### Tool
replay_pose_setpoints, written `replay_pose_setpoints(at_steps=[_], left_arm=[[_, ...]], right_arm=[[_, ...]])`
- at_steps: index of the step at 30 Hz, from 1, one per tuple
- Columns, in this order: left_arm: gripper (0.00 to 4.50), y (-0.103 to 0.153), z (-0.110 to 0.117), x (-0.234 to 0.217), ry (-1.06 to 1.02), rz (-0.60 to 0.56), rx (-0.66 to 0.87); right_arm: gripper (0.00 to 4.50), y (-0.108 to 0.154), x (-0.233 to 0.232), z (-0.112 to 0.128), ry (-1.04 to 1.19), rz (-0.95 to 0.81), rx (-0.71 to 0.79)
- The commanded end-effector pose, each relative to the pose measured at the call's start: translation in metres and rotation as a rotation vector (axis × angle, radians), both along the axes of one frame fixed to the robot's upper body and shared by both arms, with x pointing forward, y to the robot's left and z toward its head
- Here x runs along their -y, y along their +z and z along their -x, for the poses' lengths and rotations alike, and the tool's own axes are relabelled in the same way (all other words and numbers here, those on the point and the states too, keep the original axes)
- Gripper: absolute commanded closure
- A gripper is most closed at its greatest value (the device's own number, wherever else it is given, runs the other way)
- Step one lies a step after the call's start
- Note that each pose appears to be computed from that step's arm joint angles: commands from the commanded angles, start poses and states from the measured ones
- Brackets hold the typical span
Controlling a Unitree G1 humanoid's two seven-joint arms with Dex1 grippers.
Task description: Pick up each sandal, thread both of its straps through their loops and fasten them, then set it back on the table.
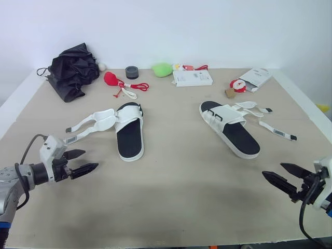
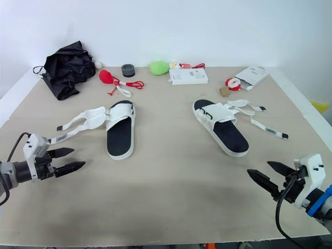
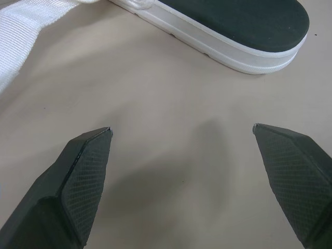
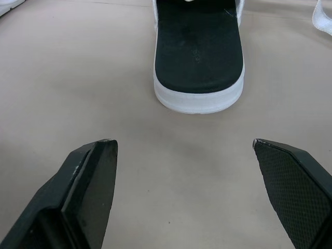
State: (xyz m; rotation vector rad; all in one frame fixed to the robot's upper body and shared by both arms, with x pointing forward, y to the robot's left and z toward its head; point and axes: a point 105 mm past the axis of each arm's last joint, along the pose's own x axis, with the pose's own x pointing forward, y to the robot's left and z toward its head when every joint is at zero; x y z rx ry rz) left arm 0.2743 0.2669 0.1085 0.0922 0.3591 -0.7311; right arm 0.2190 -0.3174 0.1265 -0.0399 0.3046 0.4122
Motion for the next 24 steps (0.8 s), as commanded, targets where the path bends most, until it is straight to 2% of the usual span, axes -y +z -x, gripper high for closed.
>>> replay_pose_setpoints(at_steps=[1, 7, 10, 17, 19, 22, 24], left_arm=[[0.00, 0.014, -0.006, -0.001, 0.020, 0.030, 0.050], [0.00, 0.020, -0.013, 0.009, -0.032, 0.088, 0.016], [0.00, 0.013, -0.017, 0.008, -0.061, -0.008, 0.045], [0.00, 0.028, -0.026, 0.016, -0.109, -0.042, 0.181], [0.00, 0.032, -0.030, 0.021, -0.131, -0.067, 0.225], [0.00, 0.043, -0.033, 0.036, -0.185, -0.061, 0.294], [0.00, 0.055, -0.037, 0.055, -0.230, -0.042, 0.365]], right_arm=[[0.02, 0.010, -0.006, -0.004, 0.024, 0.006, 0.044], [0.02, 0.009, -0.013, -0.007, 0.039, -0.017, 0.052], [0.02, 0.008, -0.015, -0.006, 0.048, -0.028, 0.045], [0.02, 0.012, -0.022, -0.009, 0.064, -0.027, 0.060], [0.02, 0.013, -0.025, -0.014, 0.060, -0.024, 0.065], [0.02, 0.028, -0.036, -0.027, 0.066, -0.054, 0.135], [0.02, 0.037, -0.041, -0.045, 0.028, -0.055, 0.177]])
